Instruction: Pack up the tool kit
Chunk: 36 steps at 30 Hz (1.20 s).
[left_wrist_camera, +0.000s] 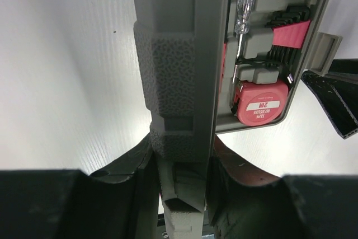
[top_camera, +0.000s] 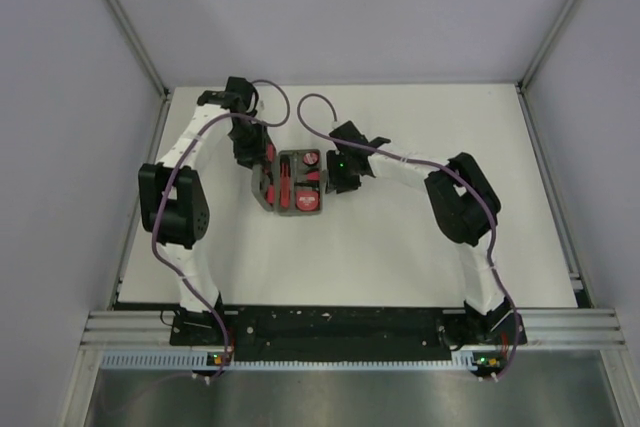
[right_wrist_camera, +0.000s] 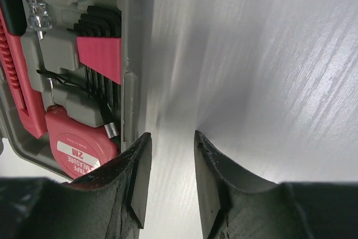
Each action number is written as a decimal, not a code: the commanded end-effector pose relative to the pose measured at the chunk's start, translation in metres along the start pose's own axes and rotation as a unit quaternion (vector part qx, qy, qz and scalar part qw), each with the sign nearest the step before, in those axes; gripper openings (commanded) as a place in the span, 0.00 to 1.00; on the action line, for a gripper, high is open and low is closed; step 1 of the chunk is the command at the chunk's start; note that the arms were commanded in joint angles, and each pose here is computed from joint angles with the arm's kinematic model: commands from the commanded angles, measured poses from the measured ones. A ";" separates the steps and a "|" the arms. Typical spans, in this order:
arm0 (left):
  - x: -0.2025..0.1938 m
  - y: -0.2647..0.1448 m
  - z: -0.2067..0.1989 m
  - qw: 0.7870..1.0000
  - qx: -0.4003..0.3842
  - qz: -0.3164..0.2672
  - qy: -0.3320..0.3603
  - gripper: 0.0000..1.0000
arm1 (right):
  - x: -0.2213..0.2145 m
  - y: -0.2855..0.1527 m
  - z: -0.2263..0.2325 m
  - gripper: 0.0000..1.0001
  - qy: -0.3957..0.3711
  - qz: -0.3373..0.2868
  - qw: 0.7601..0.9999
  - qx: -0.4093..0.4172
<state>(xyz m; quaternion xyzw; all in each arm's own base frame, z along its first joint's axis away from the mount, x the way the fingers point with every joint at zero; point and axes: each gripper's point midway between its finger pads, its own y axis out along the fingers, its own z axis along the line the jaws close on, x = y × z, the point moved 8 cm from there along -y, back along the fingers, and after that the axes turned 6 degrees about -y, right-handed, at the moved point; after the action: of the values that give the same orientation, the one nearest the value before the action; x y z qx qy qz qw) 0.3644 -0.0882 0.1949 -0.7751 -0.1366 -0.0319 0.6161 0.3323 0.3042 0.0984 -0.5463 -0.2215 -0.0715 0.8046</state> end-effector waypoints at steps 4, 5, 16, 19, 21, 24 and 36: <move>0.010 -0.018 -0.009 1.000 -0.001 -0.022 0.000 0.26 | 0.001 0.009 0.014 0.33 0.007 0.014 1.000 -0.005; 0.010 -0.019 -0.009 1.000 -0.003 -0.020 0.000 0.30 | 0.003 0.009 0.015 0.33 0.008 0.014 1.000 -0.002; 0.009 -0.015 -0.030 0.992 -0.122 -0.009 0.019 0.59 | 0.008 0.012 0.020 0.30 0.011 0.015 1.000 -0.003; 0.006 -0.011 -0.032 0.990 -0.138 0.004 0.014 0.59 | 0.007 0.013 0.019 0.30 0.012 0.016 1.000 -0.004; 0.005 -0.010 -0.033 0.989 -0.145 0.005 0.012 0.60 | 0.008 0.012 0.020 0.30 0.013 0.014 1.000 -0.005; 0.005 -0.008 -0.036 0.986 -0.164 0.008 0.011 0.60 | 0.009 0.008 0.018 0.30 0.015 0.009 1.000 -0.014; 0.001 -0.009 -0.051 0.963 -0.268 0.021 0.004 0.69 | 0.011 -0.030 -0.048 0.31 0.100 -0.017 0.989 -0.106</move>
<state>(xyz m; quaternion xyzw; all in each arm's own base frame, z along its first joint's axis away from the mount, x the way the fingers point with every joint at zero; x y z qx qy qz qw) 0.3677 -0.1237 0.1998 -0.8802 -0.1039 -0.0334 0.4619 0.3370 0.2776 0.0988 -0.5951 -0.1539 -0.1202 0.7796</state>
